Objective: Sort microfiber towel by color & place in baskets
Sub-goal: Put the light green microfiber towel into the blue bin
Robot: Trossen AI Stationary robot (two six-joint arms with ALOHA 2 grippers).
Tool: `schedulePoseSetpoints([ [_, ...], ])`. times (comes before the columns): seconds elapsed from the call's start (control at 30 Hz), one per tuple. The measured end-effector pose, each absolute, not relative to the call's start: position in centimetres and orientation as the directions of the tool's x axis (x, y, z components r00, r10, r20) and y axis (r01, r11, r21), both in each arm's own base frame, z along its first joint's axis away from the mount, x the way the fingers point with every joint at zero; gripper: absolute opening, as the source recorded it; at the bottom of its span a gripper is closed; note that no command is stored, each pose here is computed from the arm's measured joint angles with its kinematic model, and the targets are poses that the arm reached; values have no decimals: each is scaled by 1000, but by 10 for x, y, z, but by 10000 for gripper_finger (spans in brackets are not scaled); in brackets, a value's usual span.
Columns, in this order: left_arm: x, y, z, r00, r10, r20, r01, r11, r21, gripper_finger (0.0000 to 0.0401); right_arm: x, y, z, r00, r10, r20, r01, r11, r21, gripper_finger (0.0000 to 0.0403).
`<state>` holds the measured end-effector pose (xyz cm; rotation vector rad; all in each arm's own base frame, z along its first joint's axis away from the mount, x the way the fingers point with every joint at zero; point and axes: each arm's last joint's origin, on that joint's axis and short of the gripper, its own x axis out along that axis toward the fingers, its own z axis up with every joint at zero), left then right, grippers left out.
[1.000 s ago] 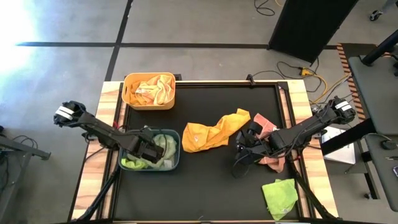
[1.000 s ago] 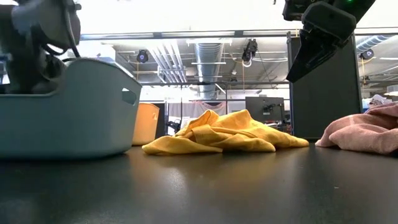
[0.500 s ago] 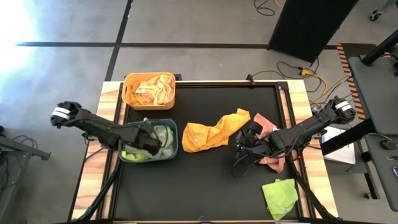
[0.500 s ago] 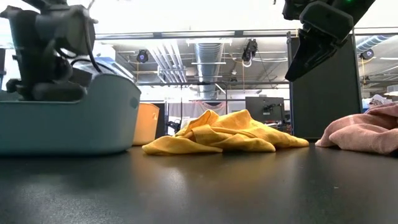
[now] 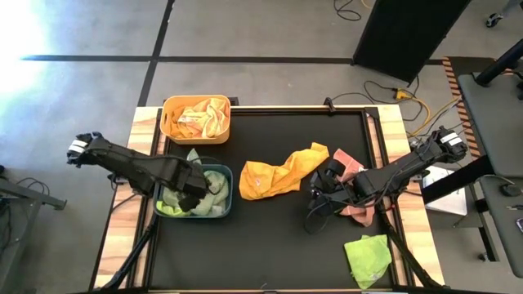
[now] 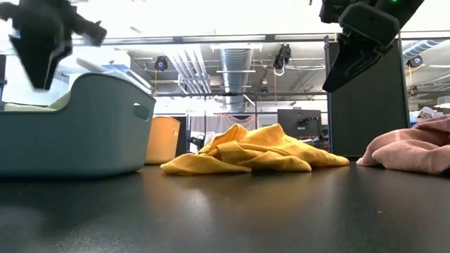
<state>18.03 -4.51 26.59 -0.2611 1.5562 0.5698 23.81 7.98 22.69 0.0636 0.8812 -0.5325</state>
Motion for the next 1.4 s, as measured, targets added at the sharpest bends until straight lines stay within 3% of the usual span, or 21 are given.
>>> schedulePoseSetpoints([
  [0.1,188,-46,291,31,193,-981,-438,884,160,220,238,80,227,513,-418,-749,469,868,-163,203],
  [0.27,194,-39,316,170,447,-878,-491,811,318,223,238,80,227,514,-418,-749,469,868,-162,203],
  [0.5,188,-35,283,74,530,-845,-544,731,411,205,237,79,224,509,-420,-751,468,867,-168,203],
  [0.7,177,-44,230,-41,351,-935,-503,802,323,189,233,78,215,487,-428,-761,477,860,-178,203],
  [0.83,178,-50,192,26,193,-981,-478,864,157,177,230,76,210,473,-434,-767,488,854,-182,203],
  [1.0,174,-48,161,99,201,-975,-454,881,135,162,230,76,209,475,-433,-766,489,854,-179,203],
  [1.2,169,-46,168,29,228,-973,-468,864,188,166,230,77,209,474,-416,-776,482,860,-166,203],
  [1.4,178,-50,222,-23,204,-979,-336,920,200,193,233,80,217,480,-359,-800,455,882,-123,203],
])
